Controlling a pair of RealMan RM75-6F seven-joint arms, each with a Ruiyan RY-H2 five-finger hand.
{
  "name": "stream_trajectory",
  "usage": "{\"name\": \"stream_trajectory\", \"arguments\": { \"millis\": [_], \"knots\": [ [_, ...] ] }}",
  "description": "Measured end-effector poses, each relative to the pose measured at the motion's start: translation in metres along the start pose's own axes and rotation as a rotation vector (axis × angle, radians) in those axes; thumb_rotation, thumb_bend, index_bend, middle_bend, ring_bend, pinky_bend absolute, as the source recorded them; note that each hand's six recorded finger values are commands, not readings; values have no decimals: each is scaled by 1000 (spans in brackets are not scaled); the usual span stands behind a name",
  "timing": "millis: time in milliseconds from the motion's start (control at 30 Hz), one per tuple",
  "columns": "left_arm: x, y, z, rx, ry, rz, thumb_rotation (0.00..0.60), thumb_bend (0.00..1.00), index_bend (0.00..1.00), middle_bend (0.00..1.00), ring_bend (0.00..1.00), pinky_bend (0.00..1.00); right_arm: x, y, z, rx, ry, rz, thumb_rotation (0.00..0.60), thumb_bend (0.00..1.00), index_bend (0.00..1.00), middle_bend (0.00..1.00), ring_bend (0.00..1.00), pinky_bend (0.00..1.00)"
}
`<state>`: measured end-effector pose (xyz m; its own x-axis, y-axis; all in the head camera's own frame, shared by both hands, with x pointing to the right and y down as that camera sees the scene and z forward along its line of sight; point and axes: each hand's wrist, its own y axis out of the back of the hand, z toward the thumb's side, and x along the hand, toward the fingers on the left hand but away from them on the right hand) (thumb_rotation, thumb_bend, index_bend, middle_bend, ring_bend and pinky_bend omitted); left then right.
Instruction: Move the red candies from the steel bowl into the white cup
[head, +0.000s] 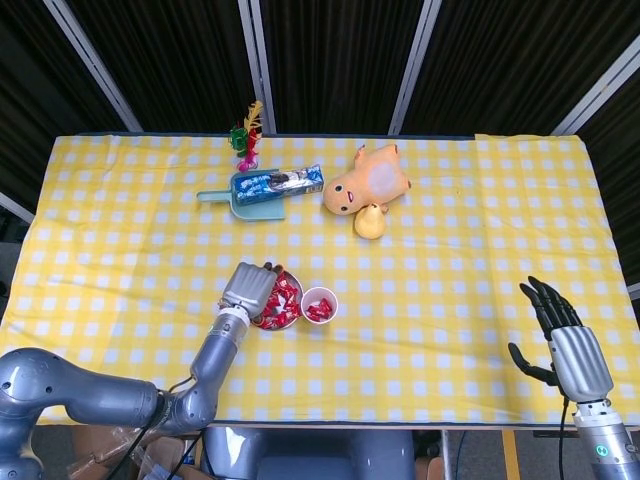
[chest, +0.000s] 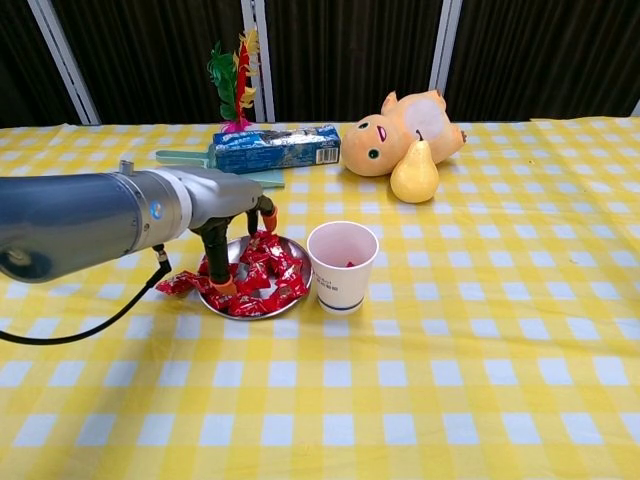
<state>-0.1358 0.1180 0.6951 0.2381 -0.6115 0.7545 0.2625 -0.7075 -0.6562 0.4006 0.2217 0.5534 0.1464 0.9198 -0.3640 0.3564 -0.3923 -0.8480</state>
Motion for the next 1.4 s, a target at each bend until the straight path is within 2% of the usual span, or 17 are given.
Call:
{"name": "stream_trajectory", "arguments": {
  "millis": [400, 633, 867, 1100, 1400],
  "knots": [
    [3, -9, 12, 30, -17, -18, 600, 181, 314, 314, 903, 949, 0, 0, -1, -4, -5, 2, 600, 419, 0, 0, 0, 122],
    [4, -13, 11, 45, -14, -22, 600, 197, 353, 375, 903, 949, 0, 0, 0, -6, -5, 4, 600, 418, 0, 0, 0, 122],
    [6, -16, 14, 72, -20, -12, 600, 257, 400, 457, 904, 949, 0, -1, 0, -9, -7, 6, 600, 419, 0, 0, 0, 122],
    [7, -22, 19, 98, -35, 1, 600, 358, 499, 593, 906, 951, 0, -1, 0, -15, -10, 8, 600, 418, 0, 0, 0, 122],
    [6, -25, 18, 115, -36, 25, 600, 404, 578, 697, 912, 957, 0, -1, 0, -22, -10, 7, 600, 419, 0, 0, 0, 122]
  ]
}}
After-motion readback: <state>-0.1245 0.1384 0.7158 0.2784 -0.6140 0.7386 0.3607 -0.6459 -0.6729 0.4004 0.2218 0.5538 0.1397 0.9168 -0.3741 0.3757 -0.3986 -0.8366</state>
